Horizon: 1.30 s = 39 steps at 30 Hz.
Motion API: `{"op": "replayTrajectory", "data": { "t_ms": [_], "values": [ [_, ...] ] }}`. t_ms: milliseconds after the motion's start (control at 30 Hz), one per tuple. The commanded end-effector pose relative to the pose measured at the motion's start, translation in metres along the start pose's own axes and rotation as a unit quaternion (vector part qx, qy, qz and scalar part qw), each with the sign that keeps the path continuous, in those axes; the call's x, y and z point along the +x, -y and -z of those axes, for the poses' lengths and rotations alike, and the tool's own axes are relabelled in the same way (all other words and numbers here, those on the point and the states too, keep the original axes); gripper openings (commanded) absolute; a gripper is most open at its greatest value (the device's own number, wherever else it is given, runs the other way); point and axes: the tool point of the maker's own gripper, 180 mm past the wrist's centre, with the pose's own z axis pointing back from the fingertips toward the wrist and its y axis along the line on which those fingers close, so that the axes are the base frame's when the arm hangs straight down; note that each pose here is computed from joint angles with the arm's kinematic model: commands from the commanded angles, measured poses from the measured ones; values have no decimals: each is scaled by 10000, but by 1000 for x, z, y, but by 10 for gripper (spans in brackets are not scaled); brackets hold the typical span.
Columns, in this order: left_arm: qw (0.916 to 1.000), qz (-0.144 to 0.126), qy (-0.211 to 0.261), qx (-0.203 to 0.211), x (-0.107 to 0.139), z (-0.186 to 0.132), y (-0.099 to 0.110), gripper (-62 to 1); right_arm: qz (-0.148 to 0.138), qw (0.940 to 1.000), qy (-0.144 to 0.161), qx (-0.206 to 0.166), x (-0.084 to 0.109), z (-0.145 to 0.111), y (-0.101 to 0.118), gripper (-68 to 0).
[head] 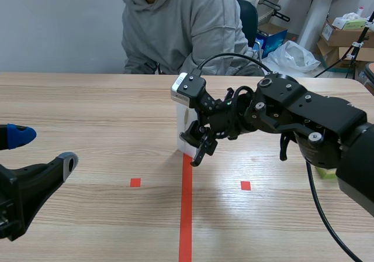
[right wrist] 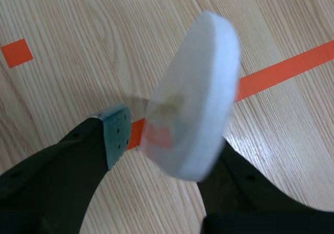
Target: Do the leaf sorting experiment
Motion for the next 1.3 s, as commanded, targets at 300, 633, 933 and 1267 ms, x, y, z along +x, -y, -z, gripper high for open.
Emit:
{"op": "replayTrajectory", "data": {
  "t_ms": [300, 633, 933, 1267],
  "values": [
    [9999, -37, 153, -20, 8, 0, 2, -99, -61, 9997, 174, -132, 14, -5, 13, -630],
    [9999, -37, 153, -20, 8, 0, 2, -99, 497, 9918, 202, -1160, 18, -37, 73, -662],
    [9999, -38, 156, -20, 8, 0, 2, -99, 1758, 9615, 231, -2098, -23, -108, 140, -662],
    [9999, -38, 158, -20, 8, 0, 2, -99, 2695, 9188, 58, -2885, -83, -159, 162, -662]
  ]
}}
